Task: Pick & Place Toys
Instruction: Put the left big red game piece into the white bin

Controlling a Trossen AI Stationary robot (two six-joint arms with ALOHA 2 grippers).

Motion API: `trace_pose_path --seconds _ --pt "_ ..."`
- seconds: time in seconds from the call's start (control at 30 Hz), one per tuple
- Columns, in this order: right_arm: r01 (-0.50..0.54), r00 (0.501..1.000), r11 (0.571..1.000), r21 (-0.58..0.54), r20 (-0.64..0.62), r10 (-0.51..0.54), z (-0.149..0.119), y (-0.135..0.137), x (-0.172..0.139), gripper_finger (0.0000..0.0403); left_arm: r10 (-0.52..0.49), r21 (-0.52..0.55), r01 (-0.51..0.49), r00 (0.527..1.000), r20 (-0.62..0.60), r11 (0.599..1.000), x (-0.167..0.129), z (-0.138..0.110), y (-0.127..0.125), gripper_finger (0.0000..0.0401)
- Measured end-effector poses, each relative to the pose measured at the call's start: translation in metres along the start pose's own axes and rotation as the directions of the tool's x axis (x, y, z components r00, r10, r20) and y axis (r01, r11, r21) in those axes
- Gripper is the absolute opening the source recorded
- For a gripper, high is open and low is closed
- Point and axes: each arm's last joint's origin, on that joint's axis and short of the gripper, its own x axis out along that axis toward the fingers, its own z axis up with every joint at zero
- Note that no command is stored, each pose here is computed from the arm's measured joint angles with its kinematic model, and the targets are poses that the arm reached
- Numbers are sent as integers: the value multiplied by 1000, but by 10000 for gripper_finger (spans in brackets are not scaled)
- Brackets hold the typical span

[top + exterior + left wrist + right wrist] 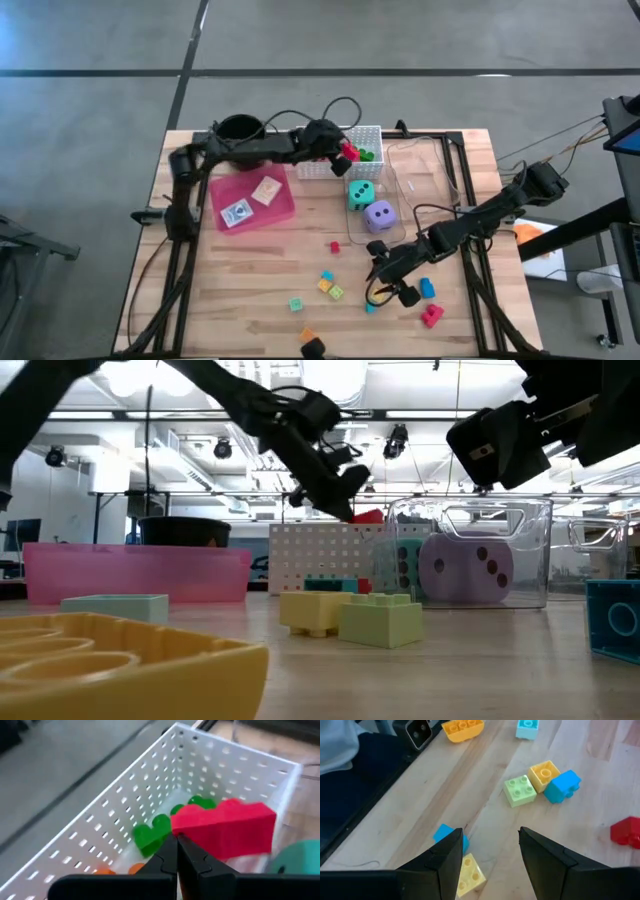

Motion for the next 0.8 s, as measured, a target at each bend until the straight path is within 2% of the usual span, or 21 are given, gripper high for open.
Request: trace_pose_path --seconds 0.2,0.5,0.67,0.8 --pt "1 1000 1000 0 -7 -1 -1 0 0 195 19 9 -17 981 -195 1000 17 4 -3 0" --pt "1 1000 1000 4 -5 -1 -1 0 0 195 21 3 -20 985 -169 1000 18 9 -1 0" --pt "2 1000 999 55 -5 -2 -1 0 0 195 53 -28 -59 984 -170 998 19 10 6 3" --pt "2 1000 998 61 -5 -1 0 0 0 195 30 -28 -36 982 -188 999 21 8 9 3"
